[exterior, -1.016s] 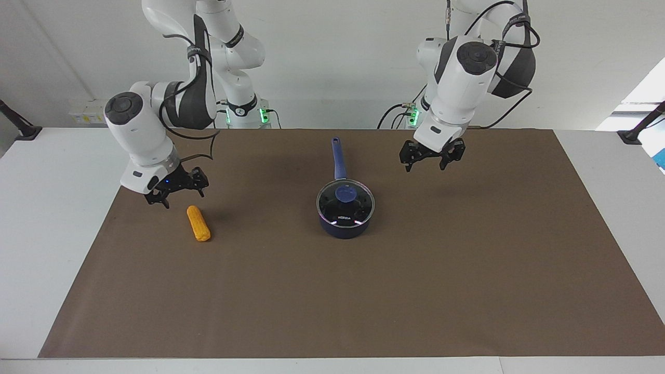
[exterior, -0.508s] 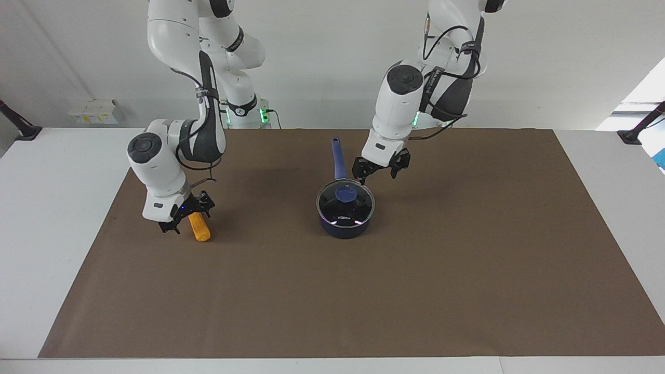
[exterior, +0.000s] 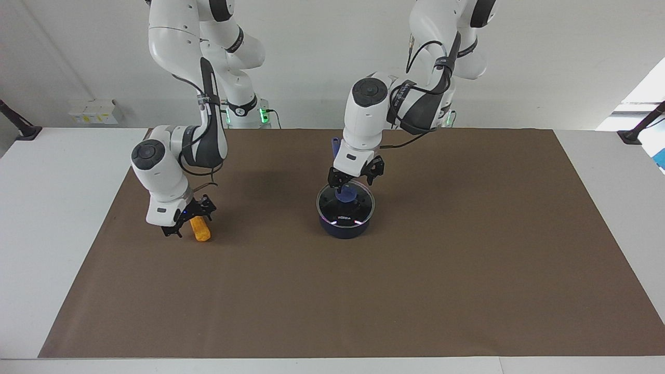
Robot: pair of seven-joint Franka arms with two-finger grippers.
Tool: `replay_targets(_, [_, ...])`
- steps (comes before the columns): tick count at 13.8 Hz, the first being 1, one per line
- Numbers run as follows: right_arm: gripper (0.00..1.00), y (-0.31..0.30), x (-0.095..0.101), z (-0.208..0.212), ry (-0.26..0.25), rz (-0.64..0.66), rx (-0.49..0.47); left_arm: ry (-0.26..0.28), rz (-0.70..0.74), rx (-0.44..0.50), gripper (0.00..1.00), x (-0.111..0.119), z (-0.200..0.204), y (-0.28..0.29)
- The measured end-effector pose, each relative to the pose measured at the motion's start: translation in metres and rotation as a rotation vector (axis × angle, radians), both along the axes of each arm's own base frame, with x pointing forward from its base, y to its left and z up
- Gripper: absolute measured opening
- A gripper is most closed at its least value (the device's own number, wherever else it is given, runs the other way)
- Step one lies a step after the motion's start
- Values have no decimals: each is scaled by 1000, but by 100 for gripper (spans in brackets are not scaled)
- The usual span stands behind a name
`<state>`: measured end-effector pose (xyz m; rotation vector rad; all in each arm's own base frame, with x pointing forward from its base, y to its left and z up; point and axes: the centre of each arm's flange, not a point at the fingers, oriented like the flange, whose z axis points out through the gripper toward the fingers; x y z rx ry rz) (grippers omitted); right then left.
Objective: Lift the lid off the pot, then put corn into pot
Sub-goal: 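Reach the left gripper to the lid knob while the right gripper reaches the corn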
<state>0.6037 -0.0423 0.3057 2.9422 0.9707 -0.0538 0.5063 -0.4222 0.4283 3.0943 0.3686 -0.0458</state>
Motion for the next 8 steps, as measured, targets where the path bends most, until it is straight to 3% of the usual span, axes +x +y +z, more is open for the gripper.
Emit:
replay_targets(4, [74, 0, 0, -6, 9, -1, 0, 1, -2, 3, 100, -1, -11, -7])
replay_targets(7, [41, -1, 0, -5, 8, -22, 6, 11, -12, 12, 100, -2, -29, -14])
replay_targets(8, [35, 0, 0, -5, 5, -58, 18, 11, -14, 13, 100, -3, -32, -17])
